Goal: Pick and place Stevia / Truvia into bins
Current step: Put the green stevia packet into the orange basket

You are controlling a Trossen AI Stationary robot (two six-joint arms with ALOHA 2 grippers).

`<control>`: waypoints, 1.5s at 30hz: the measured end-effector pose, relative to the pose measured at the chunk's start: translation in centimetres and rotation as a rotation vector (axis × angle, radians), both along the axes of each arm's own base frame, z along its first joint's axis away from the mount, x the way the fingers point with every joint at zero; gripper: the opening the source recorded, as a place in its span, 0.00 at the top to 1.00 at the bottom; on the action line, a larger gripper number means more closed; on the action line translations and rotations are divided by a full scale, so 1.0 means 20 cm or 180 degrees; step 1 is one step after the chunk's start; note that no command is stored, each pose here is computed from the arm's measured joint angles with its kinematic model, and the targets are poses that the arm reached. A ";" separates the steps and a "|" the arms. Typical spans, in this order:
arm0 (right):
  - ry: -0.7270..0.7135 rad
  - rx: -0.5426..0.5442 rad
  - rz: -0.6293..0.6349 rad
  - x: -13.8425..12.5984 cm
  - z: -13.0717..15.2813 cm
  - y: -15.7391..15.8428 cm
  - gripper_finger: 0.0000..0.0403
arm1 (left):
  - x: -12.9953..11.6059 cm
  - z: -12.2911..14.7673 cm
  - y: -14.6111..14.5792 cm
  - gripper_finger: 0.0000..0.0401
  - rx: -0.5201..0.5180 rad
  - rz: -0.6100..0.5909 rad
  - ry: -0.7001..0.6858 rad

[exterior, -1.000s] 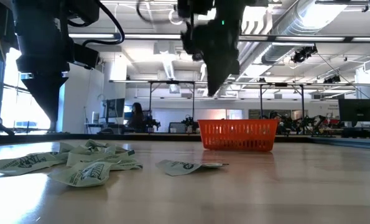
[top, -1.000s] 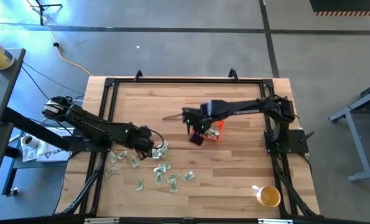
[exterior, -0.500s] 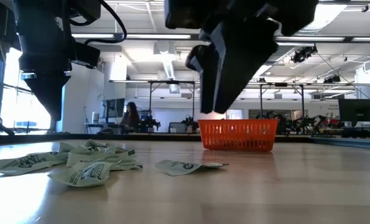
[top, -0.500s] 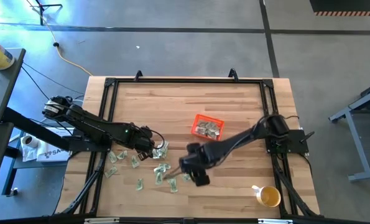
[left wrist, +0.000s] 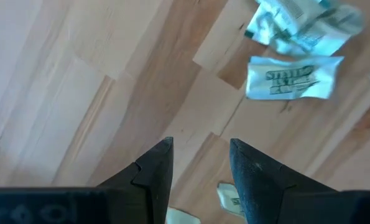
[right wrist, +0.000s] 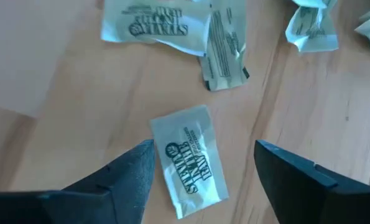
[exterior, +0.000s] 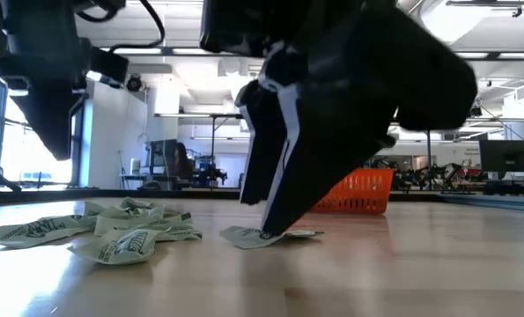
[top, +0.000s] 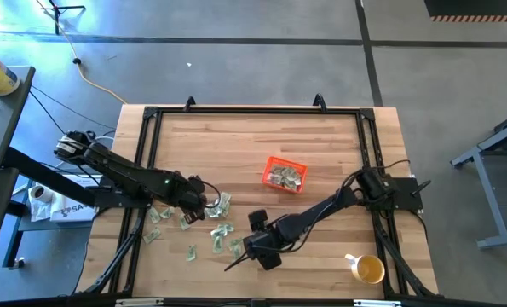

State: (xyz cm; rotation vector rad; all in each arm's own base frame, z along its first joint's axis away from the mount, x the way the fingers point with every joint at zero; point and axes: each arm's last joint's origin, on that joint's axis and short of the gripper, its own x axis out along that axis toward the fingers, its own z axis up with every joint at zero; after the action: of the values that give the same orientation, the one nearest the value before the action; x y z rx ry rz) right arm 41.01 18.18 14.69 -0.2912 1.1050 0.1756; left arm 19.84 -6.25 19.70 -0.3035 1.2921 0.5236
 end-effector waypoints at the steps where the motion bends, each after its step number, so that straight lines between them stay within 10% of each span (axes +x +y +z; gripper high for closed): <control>1: 0.0017 -0.0019 -0.0007 0.00 -0.01 0.00 0.36 | -0.01 0.01 0.00 0.52 -0.0017 0.0018 -0.0040; 25: 0.0446 0.0302 -0.0240 0.06 -0.04 -0.26 0.98 | -0.05 0.04 -0.01 0.52 -0.0091 0.0221 -0.0054; 36: -0.0009 0.0093 -0.1020 0.14 0.24 -0.47 1.00 | -0.05 0.04 -0.01 0.52 -0.0107 0.0261 -0.0064; 45: 0.0256 -0.0692 -0.2036 -0.10 0.53 -0.78 1.00 | -0.04 0.04 -0.01 0.52 -0.0063 0.0318 -0.0129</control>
State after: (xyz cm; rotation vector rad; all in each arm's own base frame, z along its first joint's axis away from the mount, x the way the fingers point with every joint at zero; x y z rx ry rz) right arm 39.04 2.59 25.30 -0.1122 1.2474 -0.5070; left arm 18.95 -6.38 20.56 -0.3947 1.2479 0.5868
